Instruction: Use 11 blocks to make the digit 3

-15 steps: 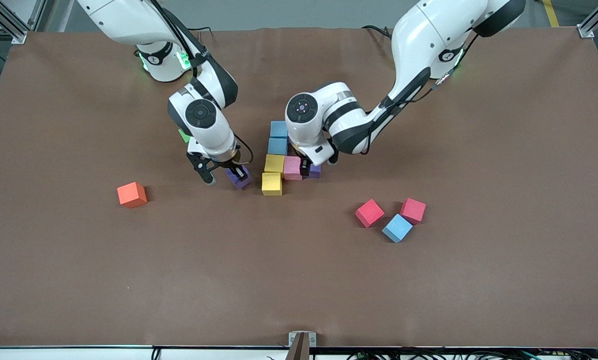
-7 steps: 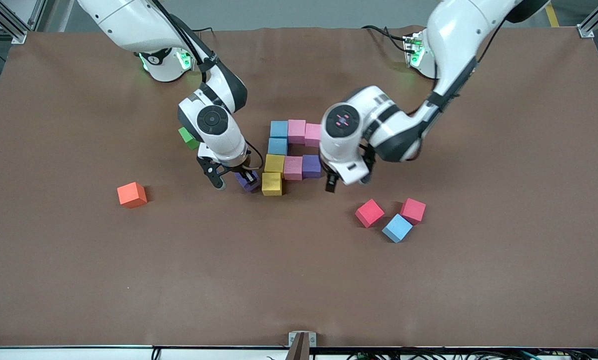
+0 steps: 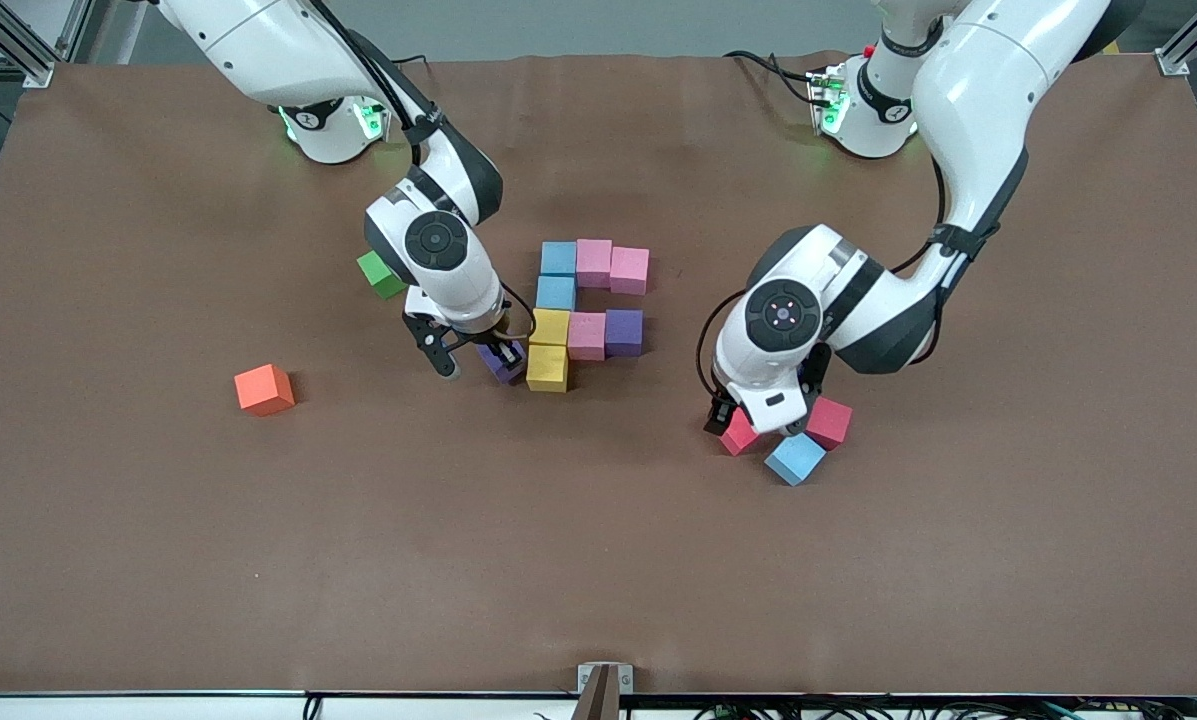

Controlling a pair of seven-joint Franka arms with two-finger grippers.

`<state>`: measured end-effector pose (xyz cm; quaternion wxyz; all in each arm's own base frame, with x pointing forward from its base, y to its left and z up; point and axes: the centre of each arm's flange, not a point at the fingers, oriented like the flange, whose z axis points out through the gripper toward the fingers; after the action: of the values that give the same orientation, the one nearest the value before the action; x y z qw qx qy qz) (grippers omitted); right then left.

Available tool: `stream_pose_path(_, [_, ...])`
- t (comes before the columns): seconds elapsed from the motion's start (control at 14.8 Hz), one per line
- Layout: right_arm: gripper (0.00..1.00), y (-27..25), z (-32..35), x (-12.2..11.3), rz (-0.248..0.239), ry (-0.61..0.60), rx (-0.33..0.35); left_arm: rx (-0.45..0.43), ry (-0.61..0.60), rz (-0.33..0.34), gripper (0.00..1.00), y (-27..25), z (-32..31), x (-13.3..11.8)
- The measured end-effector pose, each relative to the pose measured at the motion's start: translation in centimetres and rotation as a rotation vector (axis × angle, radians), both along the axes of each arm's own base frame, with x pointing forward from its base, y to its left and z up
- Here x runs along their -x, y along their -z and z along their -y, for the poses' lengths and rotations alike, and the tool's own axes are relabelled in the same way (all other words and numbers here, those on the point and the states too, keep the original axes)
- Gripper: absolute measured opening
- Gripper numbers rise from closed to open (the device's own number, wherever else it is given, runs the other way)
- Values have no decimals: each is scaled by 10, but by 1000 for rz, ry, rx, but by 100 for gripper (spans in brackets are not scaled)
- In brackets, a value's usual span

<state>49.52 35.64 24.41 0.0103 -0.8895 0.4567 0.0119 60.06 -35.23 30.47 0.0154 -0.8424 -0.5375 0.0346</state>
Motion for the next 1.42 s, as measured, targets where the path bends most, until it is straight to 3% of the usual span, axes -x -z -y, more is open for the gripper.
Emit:
stream_pose_path(0.41, [52, 2, 7, 0, -53, -61, 52, 19, 87, 28, 100, 27, 4, -6])
stream_pose_path(0.74, [52, -39, 15, -30, -60, -152, 75, -7, 309, 16, 100, 51, -8, -4])
stream_pose_path(0.95, [52, -82, 6, -54, -9, -236, 50, -14, 410, 13, 100, 56, -22, -10])
stream_pose_path(1.15, [52, -95, -14, -61, 23, -354, 22, -12, 462, 25, 100, 66, -33, -17])
stream_pose_path(1.42, [52, -80, -49, -74, 38, -638, -20, 3, 467, 41, 100, 85, -38, -19])
